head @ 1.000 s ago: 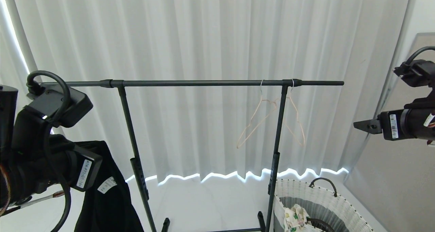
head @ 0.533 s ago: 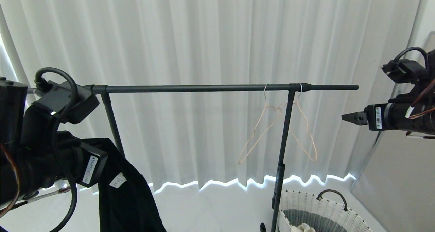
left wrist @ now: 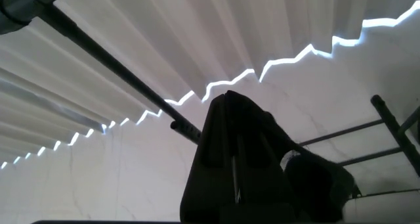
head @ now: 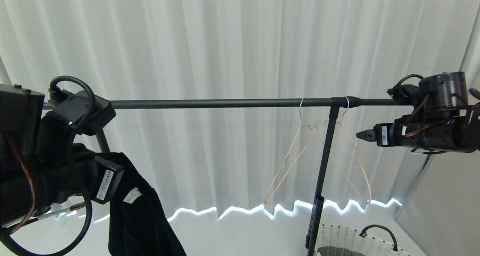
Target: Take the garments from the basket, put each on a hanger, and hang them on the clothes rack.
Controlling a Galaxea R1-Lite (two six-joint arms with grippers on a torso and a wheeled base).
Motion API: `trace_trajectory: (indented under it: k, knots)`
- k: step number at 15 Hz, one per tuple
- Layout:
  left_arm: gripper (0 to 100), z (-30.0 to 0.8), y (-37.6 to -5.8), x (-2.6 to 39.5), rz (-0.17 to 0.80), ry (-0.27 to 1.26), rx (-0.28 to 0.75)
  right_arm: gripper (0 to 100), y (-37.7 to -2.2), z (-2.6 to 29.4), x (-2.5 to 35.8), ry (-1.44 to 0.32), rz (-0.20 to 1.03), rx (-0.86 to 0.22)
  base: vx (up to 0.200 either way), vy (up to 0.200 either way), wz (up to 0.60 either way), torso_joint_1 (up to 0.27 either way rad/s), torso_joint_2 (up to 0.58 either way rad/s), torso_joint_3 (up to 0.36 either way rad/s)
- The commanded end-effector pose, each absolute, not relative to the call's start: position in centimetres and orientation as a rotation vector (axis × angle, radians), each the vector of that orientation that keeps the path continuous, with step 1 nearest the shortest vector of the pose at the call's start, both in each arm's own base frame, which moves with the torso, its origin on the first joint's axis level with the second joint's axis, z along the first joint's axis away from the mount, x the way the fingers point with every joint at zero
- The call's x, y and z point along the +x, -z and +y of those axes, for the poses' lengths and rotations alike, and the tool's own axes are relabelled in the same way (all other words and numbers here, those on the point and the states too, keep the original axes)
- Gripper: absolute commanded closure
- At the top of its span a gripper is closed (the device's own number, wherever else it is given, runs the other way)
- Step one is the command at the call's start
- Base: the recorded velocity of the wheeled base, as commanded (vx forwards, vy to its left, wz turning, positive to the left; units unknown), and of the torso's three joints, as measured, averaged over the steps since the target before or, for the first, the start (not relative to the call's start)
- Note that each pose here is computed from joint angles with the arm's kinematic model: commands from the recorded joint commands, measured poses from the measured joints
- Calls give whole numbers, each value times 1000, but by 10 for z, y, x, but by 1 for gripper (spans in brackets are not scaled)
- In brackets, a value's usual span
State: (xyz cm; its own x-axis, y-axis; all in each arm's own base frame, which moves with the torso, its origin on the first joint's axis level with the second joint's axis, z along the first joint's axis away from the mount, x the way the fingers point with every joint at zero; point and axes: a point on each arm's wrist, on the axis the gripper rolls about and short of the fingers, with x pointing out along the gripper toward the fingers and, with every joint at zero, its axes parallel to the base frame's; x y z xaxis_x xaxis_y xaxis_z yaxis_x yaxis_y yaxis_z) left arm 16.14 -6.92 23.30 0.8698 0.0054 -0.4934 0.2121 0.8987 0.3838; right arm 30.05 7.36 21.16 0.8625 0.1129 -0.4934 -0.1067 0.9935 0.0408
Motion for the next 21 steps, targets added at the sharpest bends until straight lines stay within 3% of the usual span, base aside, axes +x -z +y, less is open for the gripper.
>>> trace_trajectory:
  k: [1, 8, 11, 18, 19, 21]
  knots:
    - [100, -69, -234, 161, 505, 111, 445, 0, -191, 79, 317, -137, 558, 17, 0, 0, 0, 0, 0, 0]
    - [100, -70, -231, 164, 519, 108, 446, 0, -147, 99, 345, -178, 618, 39, 0, 0, 0, 0, 0, 0]
    - [100, -70, -230, 165, 524, 108, 447, 0, -140, 110, 346, -177, 629, 97, 0, 0, 0, 0, 0, 0]
    - [100, -69, -230, 165, 523, 99, 443, 0, -130, 109, 351, -137, 651, 90, 0, 0, 0, 0, 0, 0]
    - [100, -69, -231, 165, 523, 99, 443, 100, -129, 109, 351, -137, 654, 87, 0, 0, 0, 0, 0, 0]
    - [100, -69, -231, 165, 522, 99, 442, 100, -129, 109, 351, -136, 652, 86, 0, 0, 0, 0, 0, 0]
